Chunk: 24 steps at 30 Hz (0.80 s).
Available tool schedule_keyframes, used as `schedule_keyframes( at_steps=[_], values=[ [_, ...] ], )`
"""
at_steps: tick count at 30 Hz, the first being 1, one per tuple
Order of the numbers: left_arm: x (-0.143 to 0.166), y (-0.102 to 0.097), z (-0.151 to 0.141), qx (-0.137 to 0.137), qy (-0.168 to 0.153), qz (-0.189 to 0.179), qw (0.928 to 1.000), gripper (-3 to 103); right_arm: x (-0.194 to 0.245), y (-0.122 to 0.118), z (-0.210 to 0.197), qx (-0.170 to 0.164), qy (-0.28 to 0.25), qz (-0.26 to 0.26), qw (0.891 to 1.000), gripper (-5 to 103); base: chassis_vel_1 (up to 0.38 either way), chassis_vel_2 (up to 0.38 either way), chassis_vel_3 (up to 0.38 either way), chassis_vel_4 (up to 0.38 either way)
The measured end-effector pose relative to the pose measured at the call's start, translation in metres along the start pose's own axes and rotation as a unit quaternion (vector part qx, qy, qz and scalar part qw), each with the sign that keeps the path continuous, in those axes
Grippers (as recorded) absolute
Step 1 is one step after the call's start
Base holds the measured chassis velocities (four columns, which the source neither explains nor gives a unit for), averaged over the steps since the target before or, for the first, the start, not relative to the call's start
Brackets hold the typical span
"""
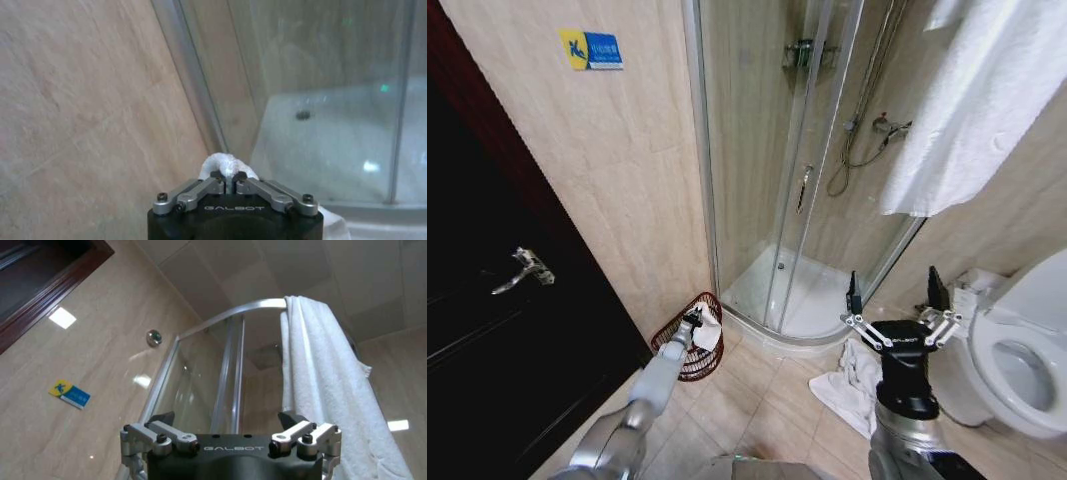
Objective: Discard the used towel into the hamper.
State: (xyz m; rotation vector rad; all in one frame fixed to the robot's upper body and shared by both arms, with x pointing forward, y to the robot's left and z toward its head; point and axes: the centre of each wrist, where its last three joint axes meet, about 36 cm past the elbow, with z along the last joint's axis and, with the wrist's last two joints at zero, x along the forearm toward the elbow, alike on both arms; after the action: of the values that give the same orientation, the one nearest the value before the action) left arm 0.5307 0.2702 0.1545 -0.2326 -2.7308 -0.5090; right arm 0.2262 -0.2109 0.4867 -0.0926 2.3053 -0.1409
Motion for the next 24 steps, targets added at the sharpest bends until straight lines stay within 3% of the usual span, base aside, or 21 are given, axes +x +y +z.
schedule_keyframes(
  at_steps=[5, 10, 17, 24],
  values=[
    [-0.004, -0.003, -0.003, -0.020, 0.040, -0.017, 0.9988, 4, 0.000, 0.000, 0.001, 0.000, 0.001, -0.008, 1.000, 100, 0.000, 0.000, 0.000, 0.000],
    [0.006, 0.010, 0.012, -0.038, 0.069, -0.023, 0.9966, 4, 0.000, 0.001, 0.000, -0.004, 0.004, -0.024, 1.000, 100, 0.000, 0.000, 0.000, 0.000],
    [0.013, 0.013, 0.020, -0.037, 0.071, -0.020, 0.9966, 4, -0.001, 0.002, 0.000, -0.005, 0.003, -0.026, 1.000, 100, 0.000, 0.000, 0.000, 0.000],
    [0.018, 0.003, 0.028, -0.030, 0.073, -0.014, 0.9968, 4, -0.001, 0.002, -0.001, -0.005, 0.002, -0.027, 1.000, 100, 0.000, 0.000, 0.000, 0.000]
  ],
)
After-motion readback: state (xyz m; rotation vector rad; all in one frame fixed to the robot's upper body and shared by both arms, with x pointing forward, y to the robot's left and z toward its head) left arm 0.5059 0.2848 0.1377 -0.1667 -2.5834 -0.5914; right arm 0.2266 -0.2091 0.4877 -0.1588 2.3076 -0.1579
